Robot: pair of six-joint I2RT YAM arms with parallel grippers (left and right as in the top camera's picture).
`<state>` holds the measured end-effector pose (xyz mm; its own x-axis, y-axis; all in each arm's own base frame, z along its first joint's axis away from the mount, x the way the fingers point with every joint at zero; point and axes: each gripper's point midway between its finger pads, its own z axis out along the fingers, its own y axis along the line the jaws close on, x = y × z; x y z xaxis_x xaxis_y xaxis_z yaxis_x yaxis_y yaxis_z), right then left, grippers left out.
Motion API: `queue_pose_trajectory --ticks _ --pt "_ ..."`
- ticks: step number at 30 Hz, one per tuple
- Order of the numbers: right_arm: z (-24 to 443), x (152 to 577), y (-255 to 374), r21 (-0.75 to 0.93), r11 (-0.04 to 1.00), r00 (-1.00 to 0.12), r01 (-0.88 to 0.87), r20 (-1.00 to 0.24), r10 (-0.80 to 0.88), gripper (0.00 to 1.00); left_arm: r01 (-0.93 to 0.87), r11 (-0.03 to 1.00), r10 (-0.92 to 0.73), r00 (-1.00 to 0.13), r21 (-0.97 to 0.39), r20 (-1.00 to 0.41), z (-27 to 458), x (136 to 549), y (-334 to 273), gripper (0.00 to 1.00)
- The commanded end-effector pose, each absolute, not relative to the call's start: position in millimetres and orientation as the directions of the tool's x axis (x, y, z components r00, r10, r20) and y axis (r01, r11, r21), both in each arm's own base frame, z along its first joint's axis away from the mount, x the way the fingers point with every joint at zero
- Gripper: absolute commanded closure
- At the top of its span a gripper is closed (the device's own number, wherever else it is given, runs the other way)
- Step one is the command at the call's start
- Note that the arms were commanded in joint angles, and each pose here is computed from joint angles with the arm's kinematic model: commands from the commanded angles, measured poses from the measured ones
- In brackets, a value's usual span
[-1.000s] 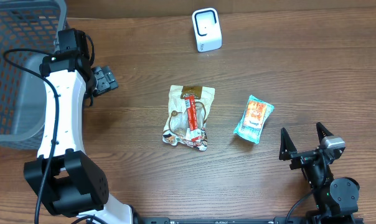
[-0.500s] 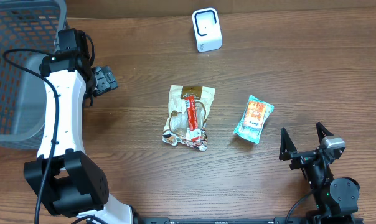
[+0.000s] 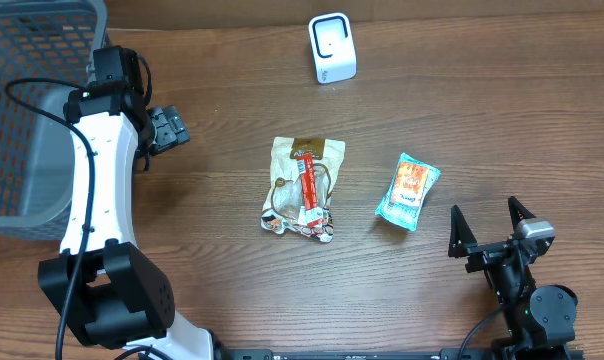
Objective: Scan the item barcode
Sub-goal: 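Release the packet and retract the left gripper beside the basket, then move the right gripper over the teal-and-orange packet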
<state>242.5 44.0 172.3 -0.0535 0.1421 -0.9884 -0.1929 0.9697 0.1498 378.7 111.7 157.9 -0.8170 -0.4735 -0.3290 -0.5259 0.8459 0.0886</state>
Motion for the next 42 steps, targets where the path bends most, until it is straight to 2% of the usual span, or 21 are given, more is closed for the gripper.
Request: queue_pose_trajectory --ticks 1,6,9,12,18,24,27,32,38,39,41,42 --pt "170 243 44 0.154 0.969 -0.052 -0.195 -0.988 0.147 0.00 -0.509 0.858 -0.453 -0.815 0.072 -0.360 172 381 109 0.00" --pt "174 238 62 0.210 0.931 -0.072 -0.297 -0.978 0.198 0.00 -0.509 0.858 -0.453 -0.815 0.072 -0.360 172 381 109 0.00" --pt "178 236 62 0.307 0.907 -0.106 -0.287 -0.952 0.288 0.00 -0.509 0.858 -0.453 -0.815 0.072 -0.360 172 381 109 0.00" --pt "195 231 65 0.306 0.900 -0.102 -0.312 -0.952 0.288 0.00 -0.509 0.858 -0.453 -0.815 0.072 -0.360 172 381 109 0.00" --pt "267 206 57 0.297 0.909 -0.075 -0.291 -0.955 0.288 0.00 -0.509 0.858 -0.453 -0.815 0.072 -0.360 172 381 109 0.00" --pt "327 185 55 0.280 0.918 -0.119 -0.281 -0.959 0.256 0.00 -0.509 0.858 -0.453 -0.815 0.072 -0.360 172 381 109 0.00" --pt "346 179 55 0.287 0.921 -0.201 -0.262 -0.950 0.239 0.00 -0.509 0.858 -0.453 -0.815 0.072 -0.360 172 381 109 0.00" --pt "362 180 61 0.297 0.925 -0.406 -0.238 -0.896 0.183 0.00 -0.509 0.858 -0.453 -0.815 0.072 -0.360 172 381 109 0.01" --pt "375 184 91 0.365 0.856 -0.487 -0.365 -0.859 0.159 0.00 -0.509 0.858 -0.453 -0.815 0.072 -0.360 172 381 109 0.00" --pt "373 186 91 0.370 0.857 -0.499 -0.359 -0.852 0.158 0.12 -0.509 0.858 -0.453 -0.815 0.072 -0.360 172 381 109 0.00" --pt "359 193 92 0.395 0.859 -0.562 -0.325 -0.812 0.160 0.45 -0.509 0.858 -0.453 -0.815 0.072 -0.360 172 381 109 0.00" --pt "352 196 92 0.410 0.859 -0.595 -0.306 -0.787 0.163 0.46 -0.509 0.858 -0.453 -0.815 0.072 -0.360 172 381 109 0.00"
